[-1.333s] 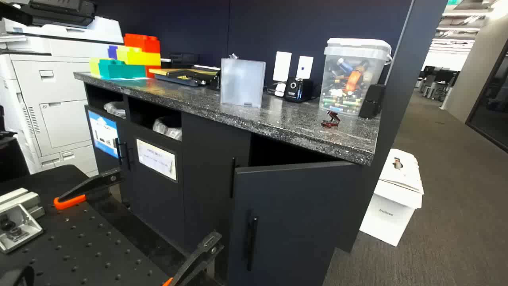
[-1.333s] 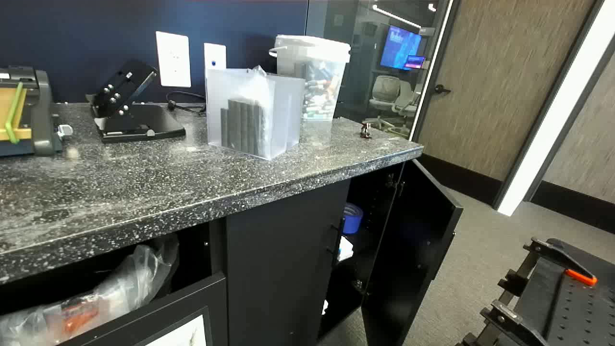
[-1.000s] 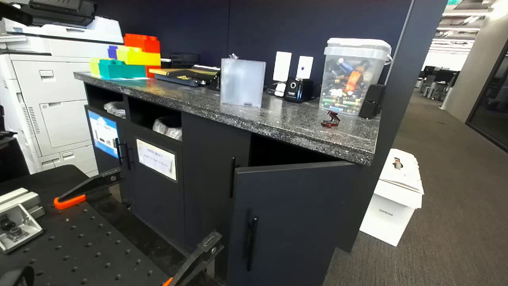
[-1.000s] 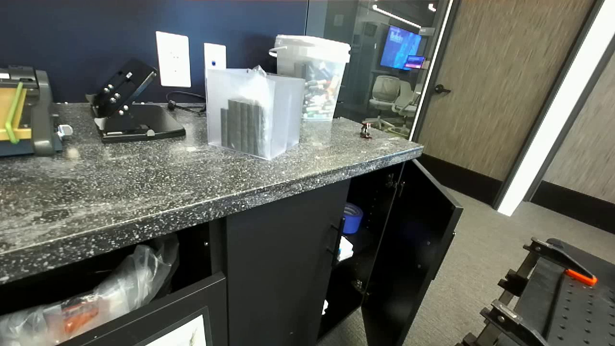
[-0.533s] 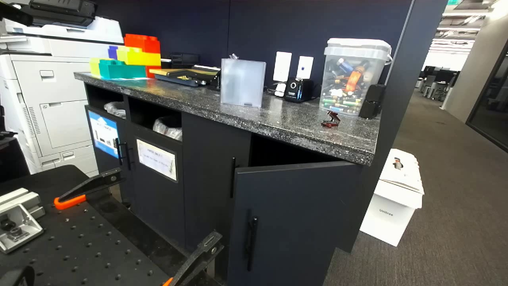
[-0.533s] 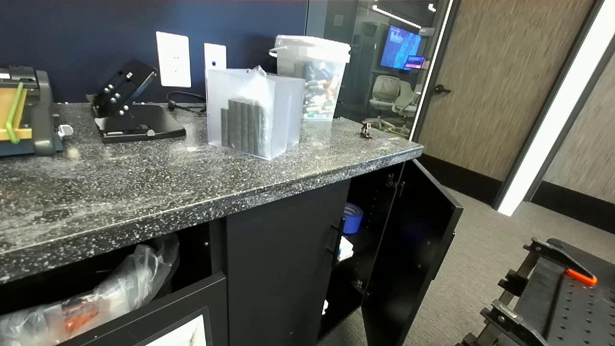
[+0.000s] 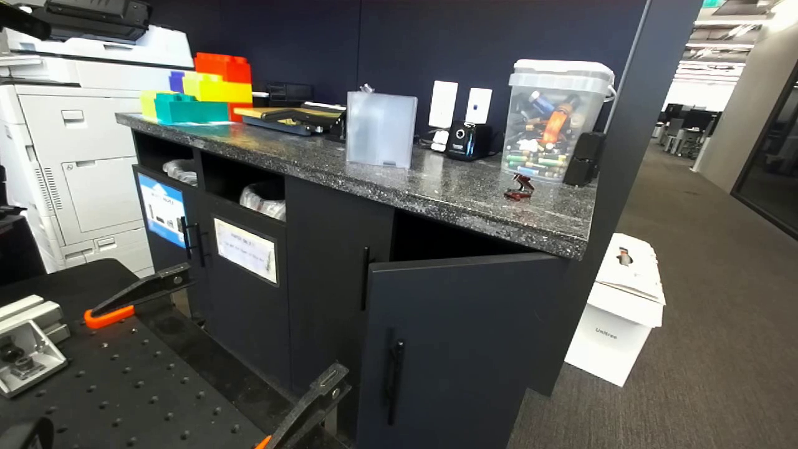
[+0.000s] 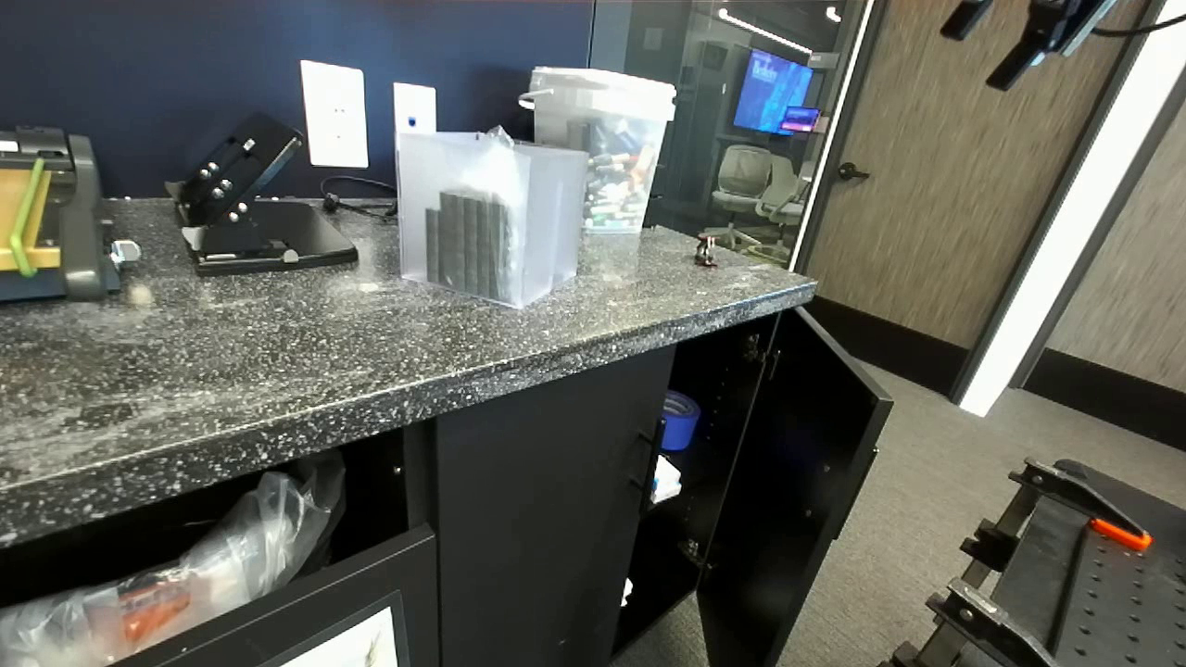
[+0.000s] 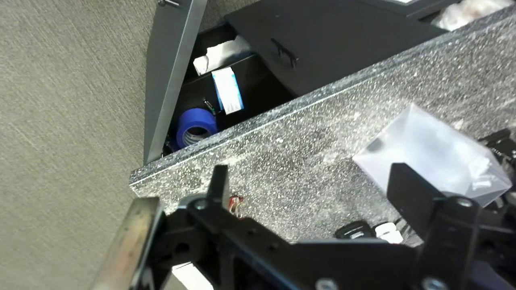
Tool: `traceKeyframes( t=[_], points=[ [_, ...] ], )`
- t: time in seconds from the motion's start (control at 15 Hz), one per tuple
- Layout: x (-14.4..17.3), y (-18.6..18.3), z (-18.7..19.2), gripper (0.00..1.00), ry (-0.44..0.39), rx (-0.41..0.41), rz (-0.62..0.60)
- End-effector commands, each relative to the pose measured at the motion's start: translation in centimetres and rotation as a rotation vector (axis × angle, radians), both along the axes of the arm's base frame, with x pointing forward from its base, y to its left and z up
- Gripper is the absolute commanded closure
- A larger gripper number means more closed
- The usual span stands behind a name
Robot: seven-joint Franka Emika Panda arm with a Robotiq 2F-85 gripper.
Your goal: Move the small black object to the left
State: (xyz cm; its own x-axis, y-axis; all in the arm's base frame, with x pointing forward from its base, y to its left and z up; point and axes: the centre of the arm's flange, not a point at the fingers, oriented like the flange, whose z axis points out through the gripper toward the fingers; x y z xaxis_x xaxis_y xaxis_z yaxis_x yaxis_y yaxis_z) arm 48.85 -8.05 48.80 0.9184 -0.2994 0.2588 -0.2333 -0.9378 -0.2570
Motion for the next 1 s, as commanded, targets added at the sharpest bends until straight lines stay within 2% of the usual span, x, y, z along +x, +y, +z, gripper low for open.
traceKeyframes(
  t=[0.0, 0.53, 0.93],
  points=[
    [9.0, -2.7, -0.1, 0.00, 0.030, 0.032, -0.105],
    [23.0, -5.1, -6.5, 0.00, 0.110, 0.026, -0.294],
    [30.0, -5.8, -13.6, 0.00, 0.204, 0.030, -0.381]
  ],
)
